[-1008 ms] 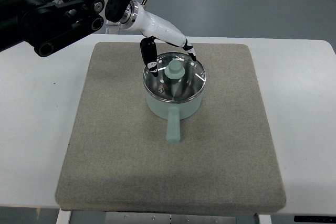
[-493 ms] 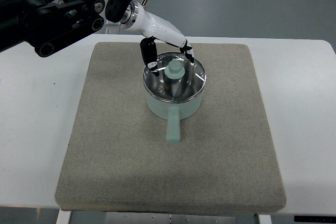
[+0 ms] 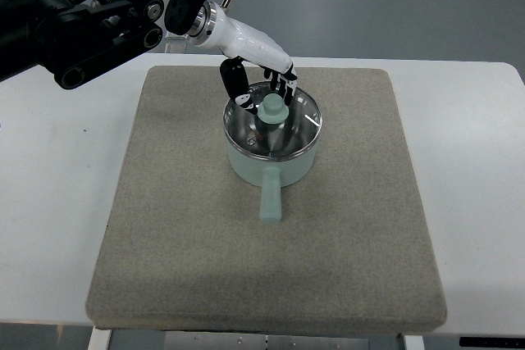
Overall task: Place lid left of pot with left hand
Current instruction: 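Close the left hand fingers to grasp the green knob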
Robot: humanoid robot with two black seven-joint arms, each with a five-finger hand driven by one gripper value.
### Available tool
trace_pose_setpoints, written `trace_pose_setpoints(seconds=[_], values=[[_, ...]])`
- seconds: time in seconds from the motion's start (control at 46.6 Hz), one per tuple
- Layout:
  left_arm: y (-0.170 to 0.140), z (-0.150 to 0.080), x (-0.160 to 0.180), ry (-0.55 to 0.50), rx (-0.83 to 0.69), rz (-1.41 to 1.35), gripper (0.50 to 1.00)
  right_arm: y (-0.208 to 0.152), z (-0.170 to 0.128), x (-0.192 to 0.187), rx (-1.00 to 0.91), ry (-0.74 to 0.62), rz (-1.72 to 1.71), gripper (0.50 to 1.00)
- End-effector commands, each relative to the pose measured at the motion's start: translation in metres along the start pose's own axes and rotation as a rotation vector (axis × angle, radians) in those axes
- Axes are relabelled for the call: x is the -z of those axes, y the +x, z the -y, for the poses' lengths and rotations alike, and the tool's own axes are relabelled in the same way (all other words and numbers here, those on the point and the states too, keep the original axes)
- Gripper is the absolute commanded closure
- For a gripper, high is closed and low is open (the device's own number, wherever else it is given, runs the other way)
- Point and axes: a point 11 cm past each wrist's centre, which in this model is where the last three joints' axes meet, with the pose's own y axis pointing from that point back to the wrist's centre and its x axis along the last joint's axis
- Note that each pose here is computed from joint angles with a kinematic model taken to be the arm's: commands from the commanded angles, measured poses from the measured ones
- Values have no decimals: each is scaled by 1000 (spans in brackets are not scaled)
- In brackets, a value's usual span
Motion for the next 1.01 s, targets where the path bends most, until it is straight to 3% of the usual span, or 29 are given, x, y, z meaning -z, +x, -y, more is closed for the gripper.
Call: trace_pose_setpoints(seconds=[0.0, 0.172, 0.515, 0.708, 0.772, 0.793, 0.858, 0.986], values=[[1, 0, -1, -1, -1, 2, 836, 0, 0, 0, 0, 0, 0, 579], [5, -1, -1, -3, -27, 4, 870, 0, 0, 0, 0, 0, 0, 579], [0, 1, -6, -10, 6, 75, 857, 0, 0, 0, 0, 0, 0, 579], [0, 1, -12, -43, 21, 121, 705, 0, 0, 0, 0, 0, 0, 579], [2, 0, -12, -44, 12, 117, 562, 0, 0, 0, 0, 0, 0, 579], [2, 0, -12, -44, 12, 117, 542, 0, 0, 0, 0, 0, 0, 579], [1, -1, -11, -41, 12, 114, 510, 0, 0, 0, 0, 0, -1, 579], [0, -1, -9, -37, 15, 109, 508, 0, 0, 0, 0, 0, 0, 579]])
